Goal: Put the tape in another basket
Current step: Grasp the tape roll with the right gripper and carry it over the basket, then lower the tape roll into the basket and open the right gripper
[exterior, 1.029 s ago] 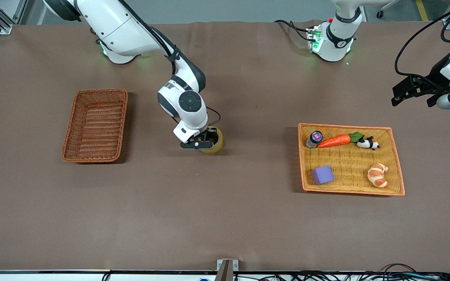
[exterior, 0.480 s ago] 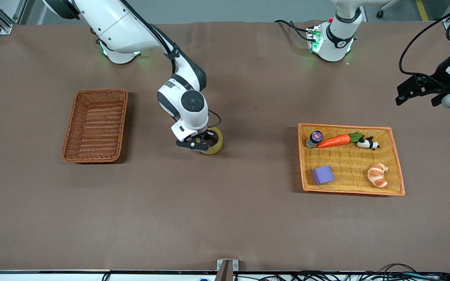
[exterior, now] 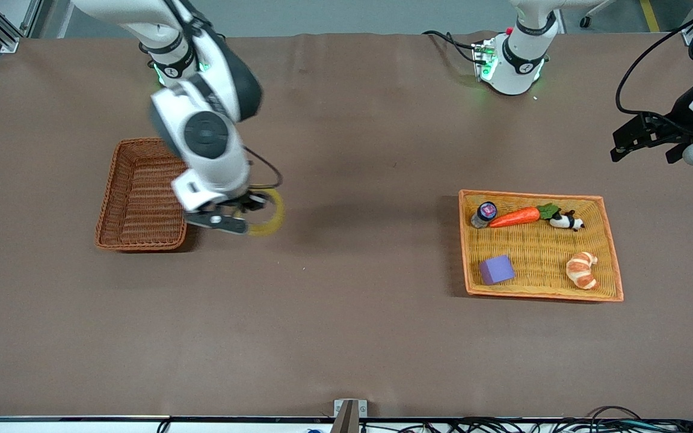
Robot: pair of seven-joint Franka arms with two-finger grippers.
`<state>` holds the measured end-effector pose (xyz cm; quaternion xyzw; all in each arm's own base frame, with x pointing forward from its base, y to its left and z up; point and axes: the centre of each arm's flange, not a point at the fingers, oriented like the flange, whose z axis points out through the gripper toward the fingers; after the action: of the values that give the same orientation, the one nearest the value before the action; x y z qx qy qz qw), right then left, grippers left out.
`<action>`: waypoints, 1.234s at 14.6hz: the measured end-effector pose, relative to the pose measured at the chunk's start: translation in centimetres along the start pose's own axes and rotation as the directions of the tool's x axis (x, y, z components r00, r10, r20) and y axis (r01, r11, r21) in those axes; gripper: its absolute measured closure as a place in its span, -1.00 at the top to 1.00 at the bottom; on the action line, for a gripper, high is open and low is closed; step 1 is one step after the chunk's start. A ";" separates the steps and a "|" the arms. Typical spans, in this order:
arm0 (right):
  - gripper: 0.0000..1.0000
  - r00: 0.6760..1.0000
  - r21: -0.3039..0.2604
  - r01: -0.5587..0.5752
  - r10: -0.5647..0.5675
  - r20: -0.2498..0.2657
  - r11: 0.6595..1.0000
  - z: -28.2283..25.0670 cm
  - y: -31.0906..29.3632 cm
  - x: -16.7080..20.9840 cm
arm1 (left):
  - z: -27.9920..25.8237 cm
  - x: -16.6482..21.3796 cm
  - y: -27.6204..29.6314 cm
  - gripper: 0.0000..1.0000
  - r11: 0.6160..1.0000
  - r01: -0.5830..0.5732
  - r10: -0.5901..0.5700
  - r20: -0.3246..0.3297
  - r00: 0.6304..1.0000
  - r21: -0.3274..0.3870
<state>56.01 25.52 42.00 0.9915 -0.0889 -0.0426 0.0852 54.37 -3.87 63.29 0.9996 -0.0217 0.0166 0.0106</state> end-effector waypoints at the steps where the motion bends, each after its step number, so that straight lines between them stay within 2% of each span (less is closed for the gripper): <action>1: -0.58 1.000 -0.018 0.021 -0.021 0.021 1.000 -0.6 3.4 1.0 | 0.0 0.0 -0.2 1.00 1.000 0.004 -0.004 0.000 1.000 0.000; 5: -0.58 0.988 -0.050 0.108 -0.102 0.113 0.993 2.9 15.5 4.0 | -0.1 0.1 -0.8 1.00 1.000 0.014 -0.014 -0.007 1.000 0.000; 7: -0.58 0.984 -0.036 0.141 -0.136 0.117 0.989 5.5 19.2 3.9 | -0.1 0.2 -0.7 1.00 1.000 0.013 -0.013 -0.014 1.000 0.000; 12: -0.58 0.977 0.023 0.203 -0.204 0.056 0.979 13.4 26.3 0.3 | 0.3 0.6 -0.8 1.00 1.000 0.013 -0.013 -0.017 1.000 -0.001; 18: -0.58 0.972 0.060 0.230 -0.227 -0.057 0.971 21.7 28.6 -3.8 | 1.0 1.1 -0.8 1.00 1.000 0.013 -0.013 -0.012 1.000 -0.002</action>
<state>45.27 -5.01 25.96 0.9981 0.0265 -0.0246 0.0489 55.49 -3.18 62.27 0.9996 -0.0153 0.0225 0.0119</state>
